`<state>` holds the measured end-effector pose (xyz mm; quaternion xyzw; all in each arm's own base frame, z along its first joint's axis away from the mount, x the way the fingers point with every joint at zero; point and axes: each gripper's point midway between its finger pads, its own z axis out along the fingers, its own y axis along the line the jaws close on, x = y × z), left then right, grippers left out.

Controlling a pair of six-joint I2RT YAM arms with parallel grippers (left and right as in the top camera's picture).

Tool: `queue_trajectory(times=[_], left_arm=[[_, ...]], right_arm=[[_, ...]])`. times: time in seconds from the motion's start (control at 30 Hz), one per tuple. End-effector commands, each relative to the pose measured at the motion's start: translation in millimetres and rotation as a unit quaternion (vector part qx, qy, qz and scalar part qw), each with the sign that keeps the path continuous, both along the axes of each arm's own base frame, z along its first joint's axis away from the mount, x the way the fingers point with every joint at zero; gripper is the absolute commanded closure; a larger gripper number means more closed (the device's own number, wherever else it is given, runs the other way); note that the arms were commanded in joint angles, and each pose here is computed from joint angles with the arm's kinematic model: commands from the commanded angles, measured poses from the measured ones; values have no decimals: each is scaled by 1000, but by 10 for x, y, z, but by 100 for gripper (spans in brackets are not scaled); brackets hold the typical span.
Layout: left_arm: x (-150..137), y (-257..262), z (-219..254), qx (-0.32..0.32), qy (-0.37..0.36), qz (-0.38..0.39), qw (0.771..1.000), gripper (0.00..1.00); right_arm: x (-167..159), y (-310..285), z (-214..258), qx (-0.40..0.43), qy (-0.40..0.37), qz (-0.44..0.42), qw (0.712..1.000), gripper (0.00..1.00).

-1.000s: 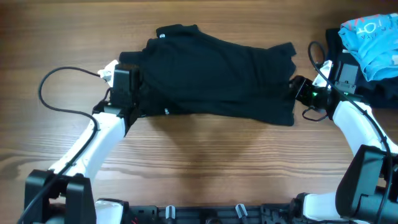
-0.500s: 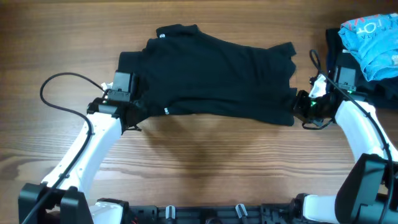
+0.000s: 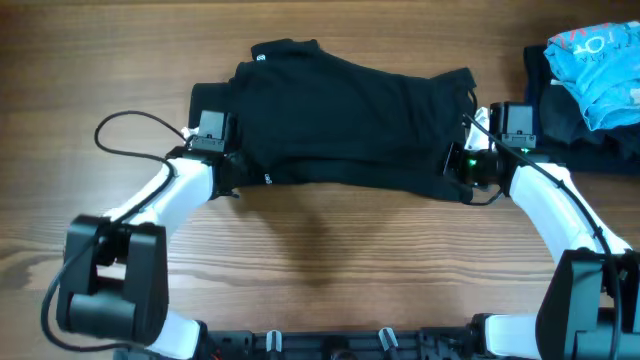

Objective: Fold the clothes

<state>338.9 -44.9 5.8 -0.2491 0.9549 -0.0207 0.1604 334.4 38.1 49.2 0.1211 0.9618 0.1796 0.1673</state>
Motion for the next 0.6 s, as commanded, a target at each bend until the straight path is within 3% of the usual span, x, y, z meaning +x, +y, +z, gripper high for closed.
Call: queue_trajectory(times=[0.0,0.33,0.57], left_arm=[[24,102,-105,24,9,10,1000,96],[56,259,-126,69,3,24,997,96],[82,434,-76,119,-8,39,992,96]], right_arm=[[4,-70,-129,-22,10,-9,1000,96],[-220,-54,-493,-10,71,-30,997,96],[-409,-355,-593,-86,119,-93,985,96]])
